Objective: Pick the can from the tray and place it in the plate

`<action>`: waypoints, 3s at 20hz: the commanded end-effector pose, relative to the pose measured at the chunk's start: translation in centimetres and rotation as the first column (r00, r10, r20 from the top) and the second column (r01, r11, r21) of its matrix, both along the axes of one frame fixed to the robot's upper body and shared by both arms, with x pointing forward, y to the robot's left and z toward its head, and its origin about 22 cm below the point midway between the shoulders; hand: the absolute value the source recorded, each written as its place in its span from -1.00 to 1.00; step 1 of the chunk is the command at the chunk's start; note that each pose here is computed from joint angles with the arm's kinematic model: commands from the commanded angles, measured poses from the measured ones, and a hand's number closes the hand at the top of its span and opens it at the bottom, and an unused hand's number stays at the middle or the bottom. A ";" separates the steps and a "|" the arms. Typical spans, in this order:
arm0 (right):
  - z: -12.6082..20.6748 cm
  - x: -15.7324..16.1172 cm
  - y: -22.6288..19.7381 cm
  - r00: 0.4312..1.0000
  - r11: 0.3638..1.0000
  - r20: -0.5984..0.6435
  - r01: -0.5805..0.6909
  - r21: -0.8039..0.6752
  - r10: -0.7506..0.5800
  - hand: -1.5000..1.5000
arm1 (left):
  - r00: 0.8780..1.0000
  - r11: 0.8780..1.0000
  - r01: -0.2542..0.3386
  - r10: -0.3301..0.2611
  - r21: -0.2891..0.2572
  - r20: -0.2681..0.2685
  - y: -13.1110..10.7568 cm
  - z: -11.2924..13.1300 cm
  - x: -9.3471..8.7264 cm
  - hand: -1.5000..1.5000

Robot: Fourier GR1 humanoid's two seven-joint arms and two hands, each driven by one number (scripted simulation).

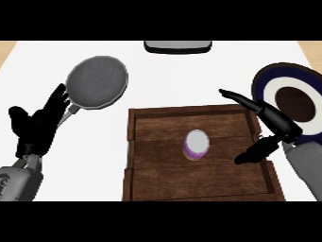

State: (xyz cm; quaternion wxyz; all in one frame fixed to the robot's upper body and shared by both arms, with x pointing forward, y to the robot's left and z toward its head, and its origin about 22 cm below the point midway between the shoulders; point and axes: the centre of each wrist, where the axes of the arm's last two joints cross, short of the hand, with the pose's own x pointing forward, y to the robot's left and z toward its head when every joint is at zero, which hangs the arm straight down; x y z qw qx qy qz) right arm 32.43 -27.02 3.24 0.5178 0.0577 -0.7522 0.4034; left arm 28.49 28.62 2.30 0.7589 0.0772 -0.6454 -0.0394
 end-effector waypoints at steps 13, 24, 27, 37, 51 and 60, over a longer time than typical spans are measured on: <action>3.4 0.2 5.1 0.998 0.893 -0.032 -0.059 -0.447 0.050 -1.00 | 1.000 1.000 -0.012 0.012 -0.006 0.004 0.3 0.1 0.2 0.00; 2.7 -0.9 8.6 0.992 0.812 -0.097 -0.119 -0.572 0.077 -1.00 | 1.000 1.000 -0.011 0.011 -0.001 -0.007 -1.7 -1.3 -1.2 0.00; 1.8 0.3 10.7 0.990 0.800 -0.115 -0.133 -0.585 0.081 -1.00 | 1.000 1.000 0.002 -0.002 -0.005 -0.010 -0.7 -2.0 -0.4 0.00; -0.3 1.0 10.9 0.995 0.768 -0.071 -0.104 -0.632 0.076 -1.00 | 1.000 1.000 0.010 -0.010 -0.004 -0.009 -0.3 -0.8 0.3 0.00; -2.9 -1.3 14.5 0.964 0.720 -0.124 -0.258 -0.644 0.234 1.00 | 1.000 1.000 0.018 -0.018 0.011 -0.001 0.1 -0.4 -2.0 0.00; 1.0 1.8 12.9 0.981 0.822 0.049 0.185 -0.539 -0.188 1.00 | 1.000 1.000 -0.008 0.008 0.019 0.003 0.8 -0.6 0.0 0.00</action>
